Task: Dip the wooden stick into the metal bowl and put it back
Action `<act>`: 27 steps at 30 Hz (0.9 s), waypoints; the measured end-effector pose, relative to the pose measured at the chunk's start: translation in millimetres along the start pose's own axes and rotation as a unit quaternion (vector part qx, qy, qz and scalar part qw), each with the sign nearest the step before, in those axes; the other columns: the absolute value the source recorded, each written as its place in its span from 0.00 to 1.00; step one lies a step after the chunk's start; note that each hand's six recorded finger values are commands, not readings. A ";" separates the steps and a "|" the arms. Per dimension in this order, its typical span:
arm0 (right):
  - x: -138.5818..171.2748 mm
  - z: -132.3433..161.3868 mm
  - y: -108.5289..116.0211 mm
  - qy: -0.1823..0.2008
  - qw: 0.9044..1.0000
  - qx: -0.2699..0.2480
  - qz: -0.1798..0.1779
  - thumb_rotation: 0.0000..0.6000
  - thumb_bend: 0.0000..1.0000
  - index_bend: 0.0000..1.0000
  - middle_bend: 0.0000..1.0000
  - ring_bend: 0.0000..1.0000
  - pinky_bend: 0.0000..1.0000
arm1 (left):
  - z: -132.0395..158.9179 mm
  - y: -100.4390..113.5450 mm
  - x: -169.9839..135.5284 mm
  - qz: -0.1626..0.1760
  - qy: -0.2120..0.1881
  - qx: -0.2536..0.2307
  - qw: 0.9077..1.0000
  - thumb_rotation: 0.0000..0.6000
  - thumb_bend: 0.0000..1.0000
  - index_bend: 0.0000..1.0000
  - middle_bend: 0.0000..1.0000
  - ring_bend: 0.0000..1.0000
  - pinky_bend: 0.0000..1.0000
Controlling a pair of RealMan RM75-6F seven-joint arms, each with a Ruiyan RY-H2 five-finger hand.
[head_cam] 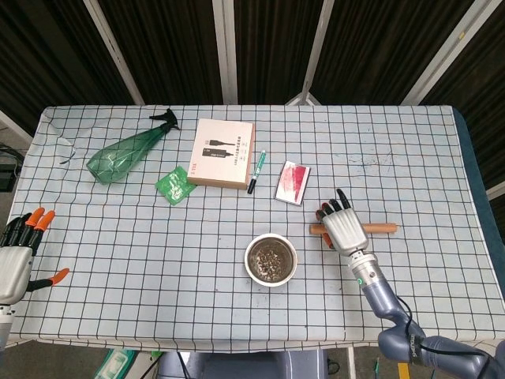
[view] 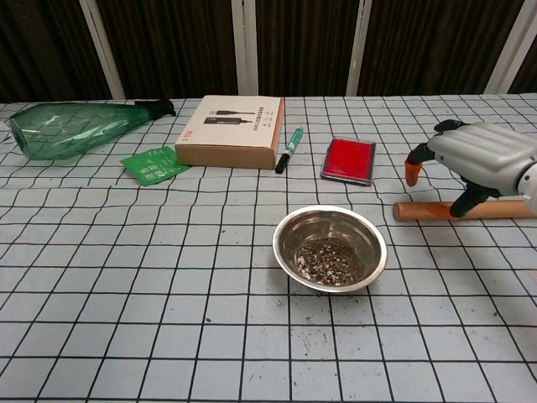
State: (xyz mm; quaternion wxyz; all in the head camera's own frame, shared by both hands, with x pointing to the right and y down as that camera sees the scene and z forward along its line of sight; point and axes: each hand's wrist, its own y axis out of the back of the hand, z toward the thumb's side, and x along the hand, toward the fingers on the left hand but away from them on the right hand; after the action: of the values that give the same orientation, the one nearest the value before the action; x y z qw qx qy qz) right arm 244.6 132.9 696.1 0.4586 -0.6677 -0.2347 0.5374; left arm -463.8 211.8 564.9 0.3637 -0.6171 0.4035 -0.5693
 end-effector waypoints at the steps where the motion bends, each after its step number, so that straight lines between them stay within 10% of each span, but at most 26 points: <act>1: -1.2 0.8 -1.1 -0.001 1.000 0.000 0.001 1.00 0.38 0.42 0.33 0.23 0.00 | -0.1 0.0 0.0 0.000 0.000 0.000 1.000 1.00 0.09 0.00 0.00 0.00 0.00; 27: -12.2 -6.7 -21.4 -0.032 0.999 0.009 0.039 1.00 0.38 0.46 0.35 0.23 0.00 | 0.3 -1.6 0.7 -0.008 0.000 -0.004 1.000 1.00 0.09 0.00 0.00 0.00 0.00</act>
State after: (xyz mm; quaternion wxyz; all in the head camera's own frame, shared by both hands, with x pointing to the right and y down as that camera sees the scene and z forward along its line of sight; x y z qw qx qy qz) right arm 250.8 130.7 720.7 0.4351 -0.6547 -0.2185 0.5782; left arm -463.3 211.8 566.6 0.3565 -0.6215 0.4015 -0.5705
